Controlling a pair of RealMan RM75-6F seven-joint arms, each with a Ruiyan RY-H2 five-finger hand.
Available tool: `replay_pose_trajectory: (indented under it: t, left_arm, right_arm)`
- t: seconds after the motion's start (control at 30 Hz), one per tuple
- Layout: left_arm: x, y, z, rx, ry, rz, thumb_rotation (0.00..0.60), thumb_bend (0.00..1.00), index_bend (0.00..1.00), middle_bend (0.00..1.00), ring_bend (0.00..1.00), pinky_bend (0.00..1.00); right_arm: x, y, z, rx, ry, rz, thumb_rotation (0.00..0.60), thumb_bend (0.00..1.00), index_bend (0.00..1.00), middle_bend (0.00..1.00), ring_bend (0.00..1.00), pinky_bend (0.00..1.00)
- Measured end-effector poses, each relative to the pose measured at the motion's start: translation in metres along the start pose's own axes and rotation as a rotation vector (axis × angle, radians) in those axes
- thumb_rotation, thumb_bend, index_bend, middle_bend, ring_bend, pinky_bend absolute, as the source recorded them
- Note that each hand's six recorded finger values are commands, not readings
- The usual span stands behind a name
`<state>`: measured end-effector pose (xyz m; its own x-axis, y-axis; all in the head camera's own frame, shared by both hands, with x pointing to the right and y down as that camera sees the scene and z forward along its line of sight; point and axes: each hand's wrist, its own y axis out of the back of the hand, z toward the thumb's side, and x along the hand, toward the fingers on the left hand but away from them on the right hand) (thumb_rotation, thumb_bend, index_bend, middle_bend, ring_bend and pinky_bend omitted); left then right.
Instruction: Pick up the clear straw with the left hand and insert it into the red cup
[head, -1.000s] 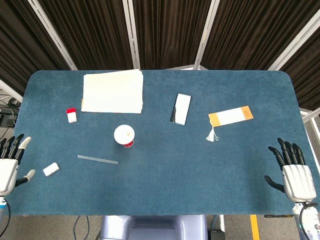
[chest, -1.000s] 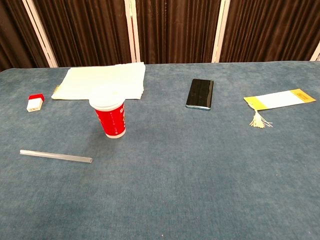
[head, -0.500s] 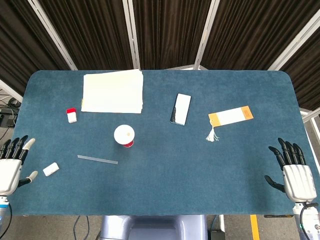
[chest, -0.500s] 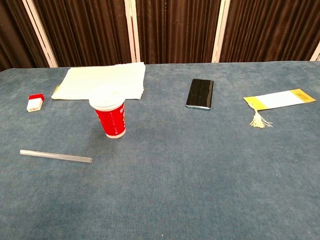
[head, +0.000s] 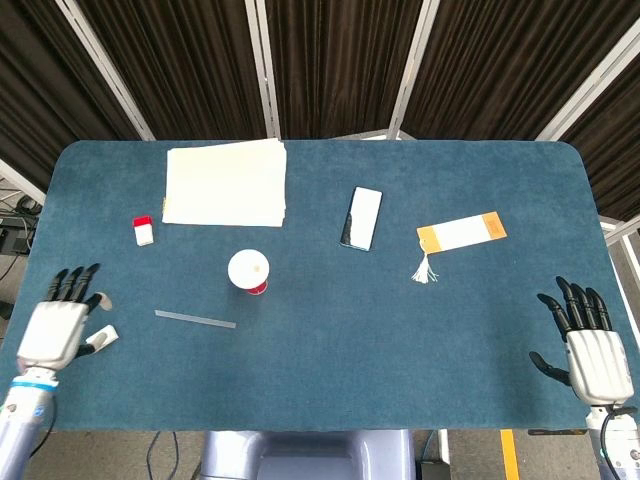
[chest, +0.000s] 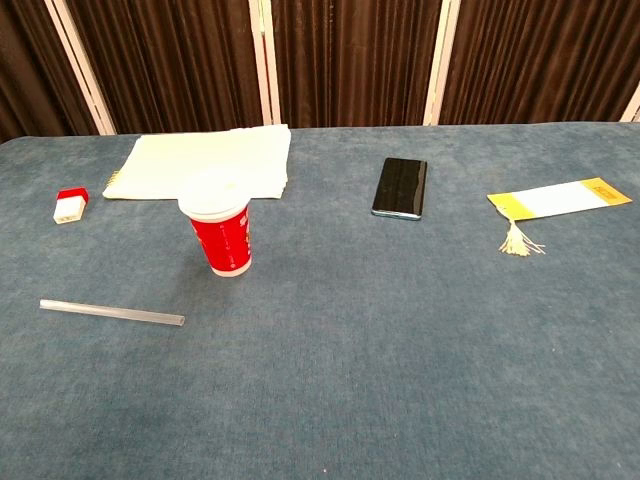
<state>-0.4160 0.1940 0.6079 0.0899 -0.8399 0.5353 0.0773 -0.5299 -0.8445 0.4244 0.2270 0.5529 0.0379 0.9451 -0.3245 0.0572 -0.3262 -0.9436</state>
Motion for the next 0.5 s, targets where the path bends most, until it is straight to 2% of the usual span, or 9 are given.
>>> replay_pose_trajectory:
  t: [0.17, 0.5]
  left_arm:
    - [0.023, -0.017, 0.031, 0.005, -0.035, -0.055, 0.6, 0.33, 0.48, 0.0, 0.0, 0.0]
    - [0.051, -0.044, 0.075, 0.01, -0.075, -0.138, 0.6, 0.33, 0.49, 0.0, 0.0, 0.0]
  right_arm:
    - [0.0, 0.0, -0.001, -0.01, -0.005, 0.003, 0.6, 0.14, 0.16, 0.0, 0.0, 0.0]
    - [-0.001, 0.0, -0.003, -0.023, -0.012, 0.01, 0.6, 0.14, 0.16, 0.0, 0.0, 0.0]
